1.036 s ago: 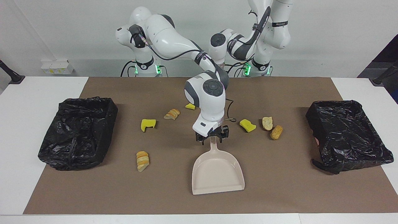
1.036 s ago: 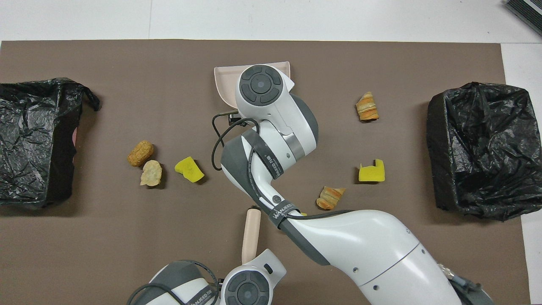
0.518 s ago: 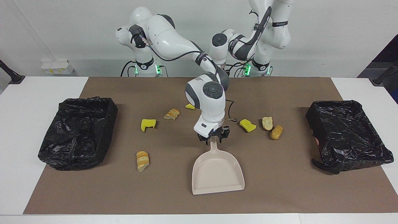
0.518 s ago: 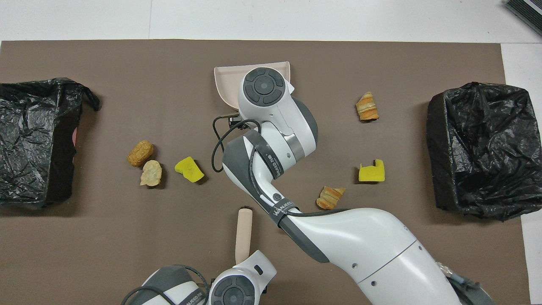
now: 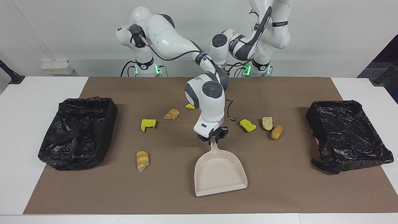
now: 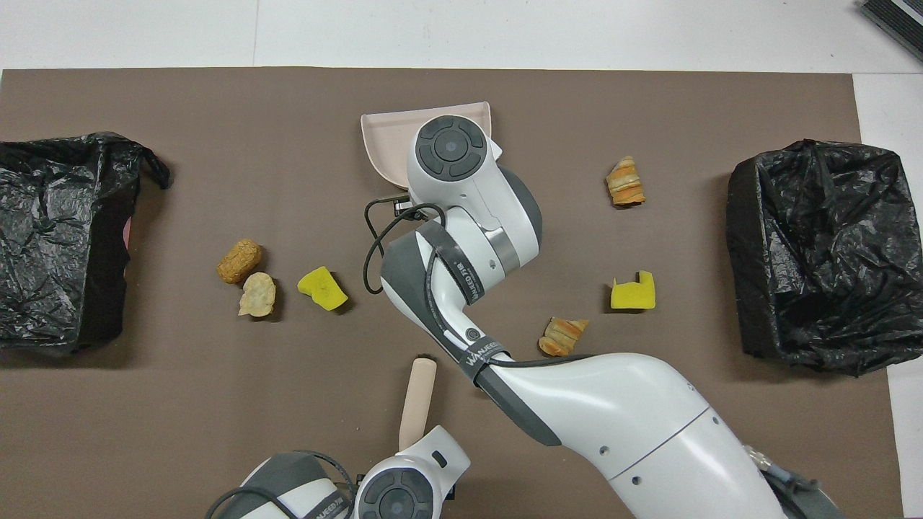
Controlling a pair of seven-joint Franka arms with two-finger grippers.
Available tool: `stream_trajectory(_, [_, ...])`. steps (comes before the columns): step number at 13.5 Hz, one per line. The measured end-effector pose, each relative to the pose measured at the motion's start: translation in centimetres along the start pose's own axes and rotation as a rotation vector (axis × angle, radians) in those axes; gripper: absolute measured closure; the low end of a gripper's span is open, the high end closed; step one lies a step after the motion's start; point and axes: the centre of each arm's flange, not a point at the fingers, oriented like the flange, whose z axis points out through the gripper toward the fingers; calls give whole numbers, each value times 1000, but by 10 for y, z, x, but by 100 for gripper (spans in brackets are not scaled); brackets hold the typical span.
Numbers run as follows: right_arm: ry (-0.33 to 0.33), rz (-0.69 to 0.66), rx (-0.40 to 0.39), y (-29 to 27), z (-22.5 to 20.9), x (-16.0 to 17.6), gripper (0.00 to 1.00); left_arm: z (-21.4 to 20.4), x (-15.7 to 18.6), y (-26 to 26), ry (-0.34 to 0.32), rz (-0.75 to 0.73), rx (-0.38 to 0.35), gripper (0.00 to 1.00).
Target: Sweep and dump trash in bin
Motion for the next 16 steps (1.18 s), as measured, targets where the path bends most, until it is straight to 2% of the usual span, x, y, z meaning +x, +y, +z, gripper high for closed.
stream_trajectory(1, [9, -23, 2, 7, -8, 3, 69, -2, 2, -2, -3, -5, 0, 89])
stream_trajectory(6, [29, -215, 3, 22, -36, 3, 69, -5, 2, -3, -5, -9, -1, 89])
stream_trajectory(10, [-23, -463, -11, 51, -35, -8, 69, -5, 2, -4, -5, -10, -1, 48])
stream_trajectory(11, [-42, -527, -13, 62, -35, -12, 69, -5, 2, -4, -5, -10, -1, 33])
stream_trajectory(12, [-68, -592, -12, 71, -35, -16, 69, -5, 2, -4, -5, -10, -1, 24])
stream_trajectory(13, [-92, -658, -10, 79, -36, -21, 69, -5, 2, -4, -5, -10, -1, 24])
stream_trajectory(14, [-107, -714, -7, 84, -36, -25, 69, -5, 2, -4, -6, -10, 0, 32])
stream_trajectory(16, [-121, -823, -1, 88, -38, -33, 69, -5, 2, -4, -7, -10, 1, 59])
